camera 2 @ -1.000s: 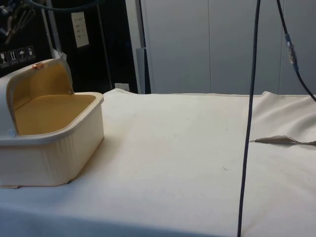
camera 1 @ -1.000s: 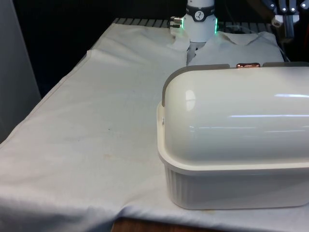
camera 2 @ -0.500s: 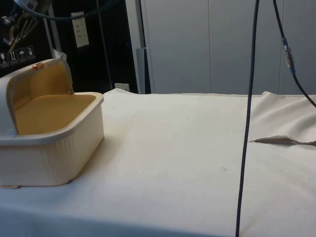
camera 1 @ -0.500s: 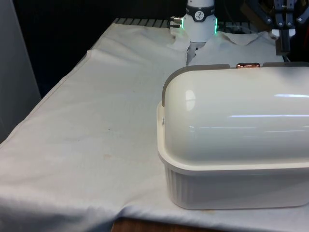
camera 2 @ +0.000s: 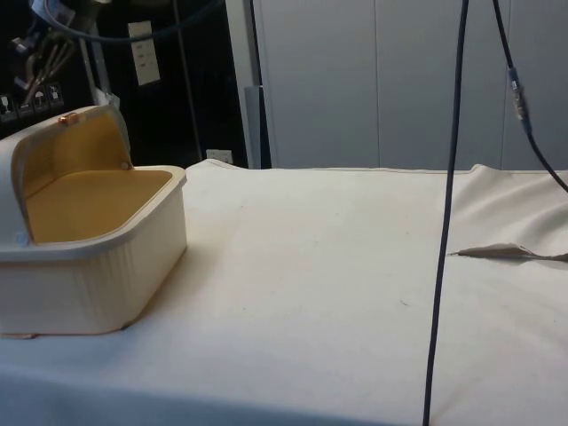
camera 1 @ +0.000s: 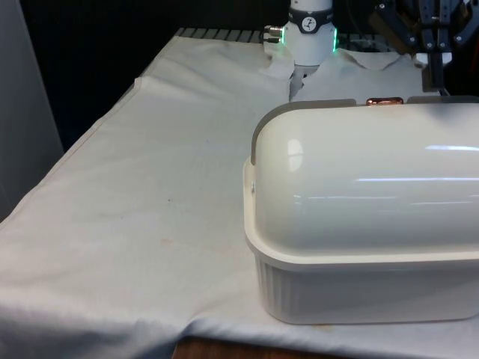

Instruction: Open the lid, then close it.

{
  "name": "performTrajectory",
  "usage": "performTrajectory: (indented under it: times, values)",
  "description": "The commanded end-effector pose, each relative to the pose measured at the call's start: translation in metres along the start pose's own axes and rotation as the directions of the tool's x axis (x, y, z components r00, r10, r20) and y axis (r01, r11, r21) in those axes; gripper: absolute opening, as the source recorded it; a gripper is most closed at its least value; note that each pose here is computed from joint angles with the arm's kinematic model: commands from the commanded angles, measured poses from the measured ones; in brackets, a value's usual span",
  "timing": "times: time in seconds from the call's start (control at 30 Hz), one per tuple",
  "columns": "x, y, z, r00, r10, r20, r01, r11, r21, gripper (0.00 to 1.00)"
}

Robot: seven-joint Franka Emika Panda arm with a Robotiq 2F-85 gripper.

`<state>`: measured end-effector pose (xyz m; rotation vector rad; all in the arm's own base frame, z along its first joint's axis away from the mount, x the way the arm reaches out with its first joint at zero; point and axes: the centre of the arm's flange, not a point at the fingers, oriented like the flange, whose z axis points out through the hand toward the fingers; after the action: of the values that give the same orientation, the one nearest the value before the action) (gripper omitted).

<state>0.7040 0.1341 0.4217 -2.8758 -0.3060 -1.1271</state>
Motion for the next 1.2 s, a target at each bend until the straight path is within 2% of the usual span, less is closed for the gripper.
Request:
performTrajectory:
  times: [0.0, 0.6, 1.17]
  values:
    - [-0.002, 0.001, -0.004, 1.0, 0.0, 0.001, 0.0, 1.0, 0.0, 0.0]
    - [-0.02, 0.003, 0.001, 0.9993, 0.001, 0.038, -0.001, 1.0, -0.001, 0.0]
    - [-0.027, 0.009, 0.004, 0.9986, 0.001, 0.053, 0.0, 1.0, -0.008, 0.0]
